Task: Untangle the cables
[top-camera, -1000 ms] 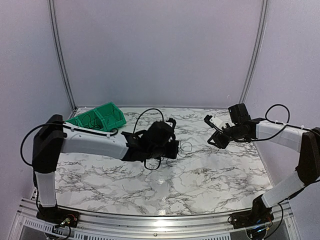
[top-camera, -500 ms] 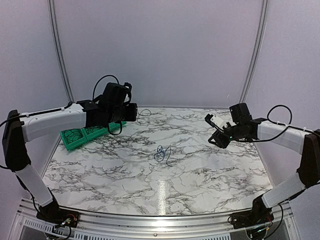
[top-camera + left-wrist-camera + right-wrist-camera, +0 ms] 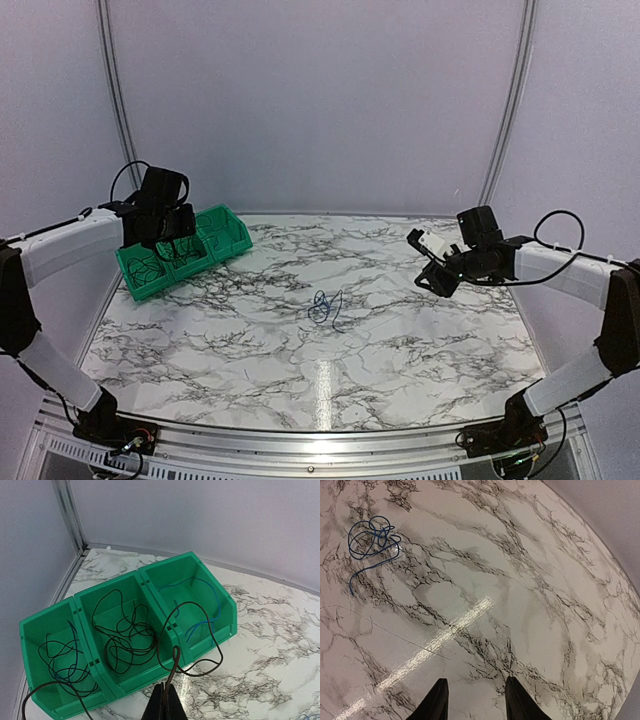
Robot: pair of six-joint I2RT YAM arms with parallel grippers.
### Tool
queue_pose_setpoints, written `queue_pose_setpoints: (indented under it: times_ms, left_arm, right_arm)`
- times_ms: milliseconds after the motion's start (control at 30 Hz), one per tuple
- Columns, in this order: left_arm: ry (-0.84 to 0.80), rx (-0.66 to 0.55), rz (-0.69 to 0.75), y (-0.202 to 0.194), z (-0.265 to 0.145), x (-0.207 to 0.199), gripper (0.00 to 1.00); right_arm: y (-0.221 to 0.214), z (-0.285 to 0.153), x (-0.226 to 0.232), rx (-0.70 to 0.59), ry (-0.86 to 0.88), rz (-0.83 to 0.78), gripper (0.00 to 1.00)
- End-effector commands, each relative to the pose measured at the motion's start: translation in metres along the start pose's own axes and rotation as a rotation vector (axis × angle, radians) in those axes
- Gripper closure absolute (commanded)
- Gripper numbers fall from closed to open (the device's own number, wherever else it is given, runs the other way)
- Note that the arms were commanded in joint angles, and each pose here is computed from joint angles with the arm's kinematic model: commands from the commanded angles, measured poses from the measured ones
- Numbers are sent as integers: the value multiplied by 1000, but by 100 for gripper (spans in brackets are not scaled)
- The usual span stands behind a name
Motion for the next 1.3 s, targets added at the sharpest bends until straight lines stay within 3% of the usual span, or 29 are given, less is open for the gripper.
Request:
queue_pose_setpoints:
  times_ms: [0,267,567,867,1267]
  left_arm:
    - [95,3,-37,4,4,23,100]
    - [291,35,40,12,37,49,100]
    - [433,68,209,34,77,40,100]
    - [486,149,295,26,122,31,100]
    - [499,125,276,38,88,50,100]
  right_arm:
    - [6,-6,1,-17,-29,-33,60]
    - [6,-10,2,-19,-45,-46,60]
    - [6,-17,2,-31,-66,-63,60]
    - [6,-21,2,-34,-86,-69,60]
    - [4,-15,4,-18,-73,-78,60]
Point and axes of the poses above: each gripper's point midway between its finger pads, its own z axis out along the fingers, its own x axis along the line the jaws close on, y = z × x, the point moved 7 cm from there along -z, back along the fingers, and after that the axes turned 8 degrees about -z, right-handed, at the moved point
